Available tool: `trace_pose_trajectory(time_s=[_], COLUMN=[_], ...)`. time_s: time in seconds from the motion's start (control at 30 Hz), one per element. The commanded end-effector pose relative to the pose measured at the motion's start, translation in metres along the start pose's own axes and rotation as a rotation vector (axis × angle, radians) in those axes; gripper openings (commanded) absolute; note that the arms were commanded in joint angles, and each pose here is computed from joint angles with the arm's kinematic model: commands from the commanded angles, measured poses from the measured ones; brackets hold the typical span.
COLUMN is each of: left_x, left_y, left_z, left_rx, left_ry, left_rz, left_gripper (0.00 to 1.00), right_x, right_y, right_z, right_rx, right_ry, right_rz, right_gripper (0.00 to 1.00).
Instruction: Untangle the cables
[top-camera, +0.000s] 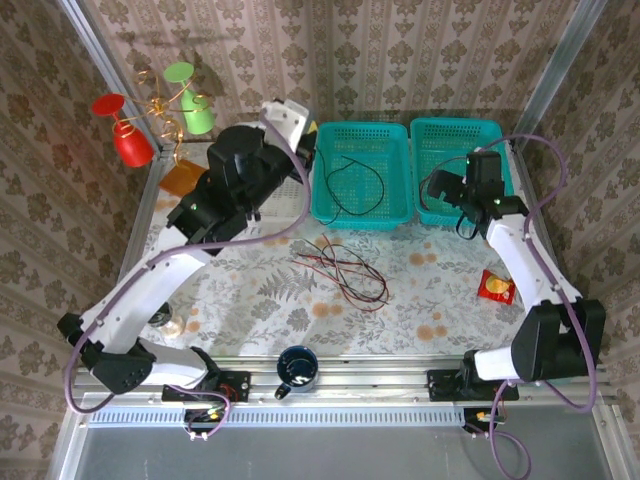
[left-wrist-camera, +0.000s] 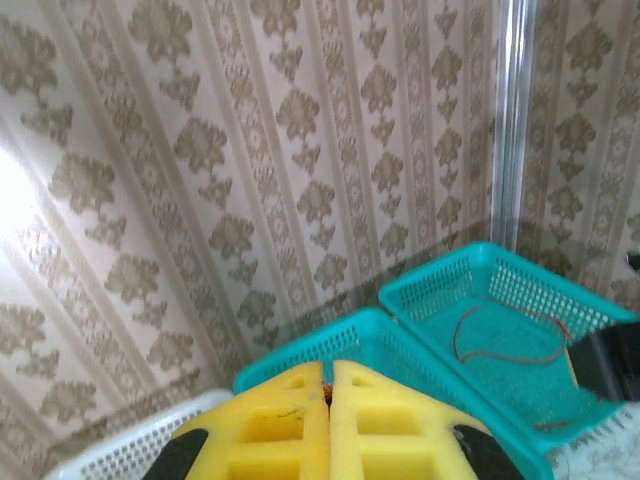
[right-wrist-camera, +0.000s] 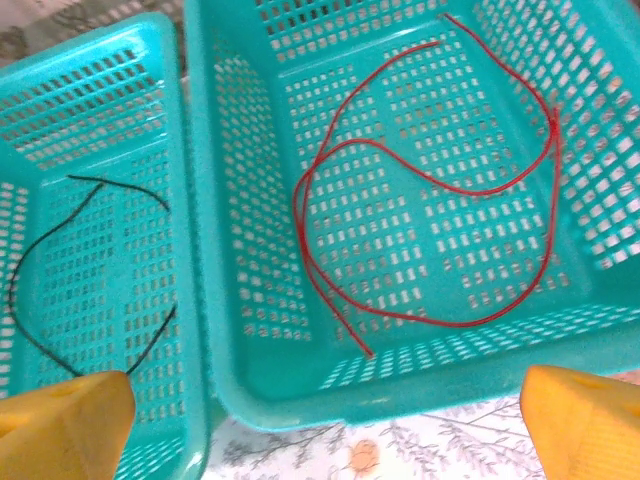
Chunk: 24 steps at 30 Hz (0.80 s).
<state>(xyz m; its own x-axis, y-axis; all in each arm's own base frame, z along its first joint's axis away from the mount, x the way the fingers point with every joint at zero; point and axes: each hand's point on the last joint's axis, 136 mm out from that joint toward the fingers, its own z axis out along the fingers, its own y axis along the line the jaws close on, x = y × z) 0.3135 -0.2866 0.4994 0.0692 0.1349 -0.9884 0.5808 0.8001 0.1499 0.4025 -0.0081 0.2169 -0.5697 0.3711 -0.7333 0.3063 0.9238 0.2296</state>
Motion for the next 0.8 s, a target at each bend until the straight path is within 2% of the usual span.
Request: trace_pose_trajectory(time_s=[0.0,0.33,0.57,0.67,0.77], left_x=[-0.04,-0.124,-0.175,-0.177,-0.16], left_y=[0.003,0.036,0.029,0.041,0.053], left_z=[0.0,0.036,0.053,0.064,0.083], left_rx=[0.038,0.023,0.107,0.065,0.043], left_ry=[-0.109,-0.369,-0.529,-0.564,-0.535], left_rz=[0.029,-0.007,0.065,0.064,0.054], left_gripper=[0.0,0.0,0.0,0.0,0.0], right_x=[-0.006,0.01,0.021,0.02,0.016], right_y=[0.005,0.005,-0.003,-0.004,-0.005], right_z=[-0.014,-0.03,-0.028,-0.03,-0.035], right_rx=[-0.047,-0.094,-0.069,-0.063,-0.063], right_ry=[-0.062,-0.055,-0.043,-0.05,-0.065], right_rz=[0.063,0.081,0.065,0.068,0.066], right_gripper=[1.0,1.0,1.0,1.0,1.0])
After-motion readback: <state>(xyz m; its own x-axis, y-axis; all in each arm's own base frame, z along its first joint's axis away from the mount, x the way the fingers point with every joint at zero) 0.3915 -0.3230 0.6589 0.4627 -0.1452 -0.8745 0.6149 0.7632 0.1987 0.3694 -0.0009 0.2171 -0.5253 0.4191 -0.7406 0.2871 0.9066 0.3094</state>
